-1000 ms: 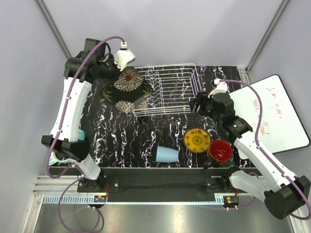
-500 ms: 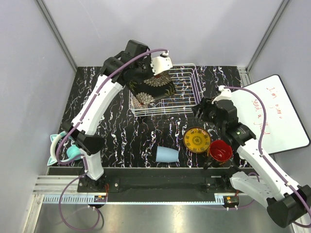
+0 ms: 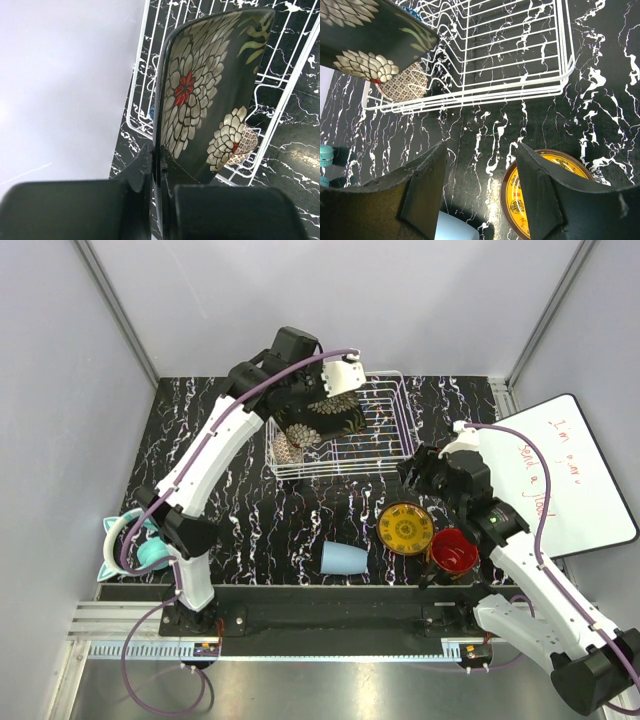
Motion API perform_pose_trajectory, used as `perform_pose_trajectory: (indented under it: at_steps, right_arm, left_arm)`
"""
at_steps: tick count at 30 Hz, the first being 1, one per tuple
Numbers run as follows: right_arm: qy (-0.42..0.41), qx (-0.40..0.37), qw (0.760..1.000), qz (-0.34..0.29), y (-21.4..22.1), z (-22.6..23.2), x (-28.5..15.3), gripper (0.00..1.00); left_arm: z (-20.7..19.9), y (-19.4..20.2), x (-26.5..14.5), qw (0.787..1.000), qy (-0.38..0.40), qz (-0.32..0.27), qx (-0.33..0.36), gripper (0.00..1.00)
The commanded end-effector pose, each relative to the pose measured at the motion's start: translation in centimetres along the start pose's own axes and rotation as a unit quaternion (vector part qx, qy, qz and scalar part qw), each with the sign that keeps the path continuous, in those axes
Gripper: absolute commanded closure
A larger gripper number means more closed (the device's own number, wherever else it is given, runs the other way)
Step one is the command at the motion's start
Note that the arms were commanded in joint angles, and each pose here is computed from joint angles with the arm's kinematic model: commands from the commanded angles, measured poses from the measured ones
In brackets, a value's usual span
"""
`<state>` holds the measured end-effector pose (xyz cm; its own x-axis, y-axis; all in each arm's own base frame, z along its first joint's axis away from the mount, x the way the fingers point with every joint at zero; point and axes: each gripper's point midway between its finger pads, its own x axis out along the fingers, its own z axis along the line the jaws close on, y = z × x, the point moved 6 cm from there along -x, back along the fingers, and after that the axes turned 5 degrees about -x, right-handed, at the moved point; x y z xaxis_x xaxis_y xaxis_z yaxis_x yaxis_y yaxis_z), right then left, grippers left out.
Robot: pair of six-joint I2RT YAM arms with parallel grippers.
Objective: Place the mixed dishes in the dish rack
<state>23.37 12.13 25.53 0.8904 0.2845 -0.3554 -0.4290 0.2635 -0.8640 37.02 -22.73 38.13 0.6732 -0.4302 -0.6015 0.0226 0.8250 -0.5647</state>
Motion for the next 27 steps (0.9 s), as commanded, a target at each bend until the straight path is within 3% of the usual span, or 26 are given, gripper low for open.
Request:
perform_pose_trajectory:
  at_steps: [1, 16, 27]
  right_arm:
    - [0.015, 0.011, 1.000, -0.017, -0.5, -0.4, -0.1, 0.35]
    - [0.015, 0.008, 1.000, -0.004, -0.2, -0.4, 0.3, 0.35]
    - [0.017, 0.007, 1.000, 0.007, 0.1, -0.4, 0.8, 0.36]
  left_arm:
    - [2.4, -2.6, -0.9, 0.995, -0.074, -0.063, 0.004, 1.00]
    - [1.4, -1.8, 2.4, 0.996, -0.064, -0.059, 0.026, 1.00]
    - [2.0, -2.8, 1.7, 0.993, -0.076, -0.070, 0.049, 1.00]
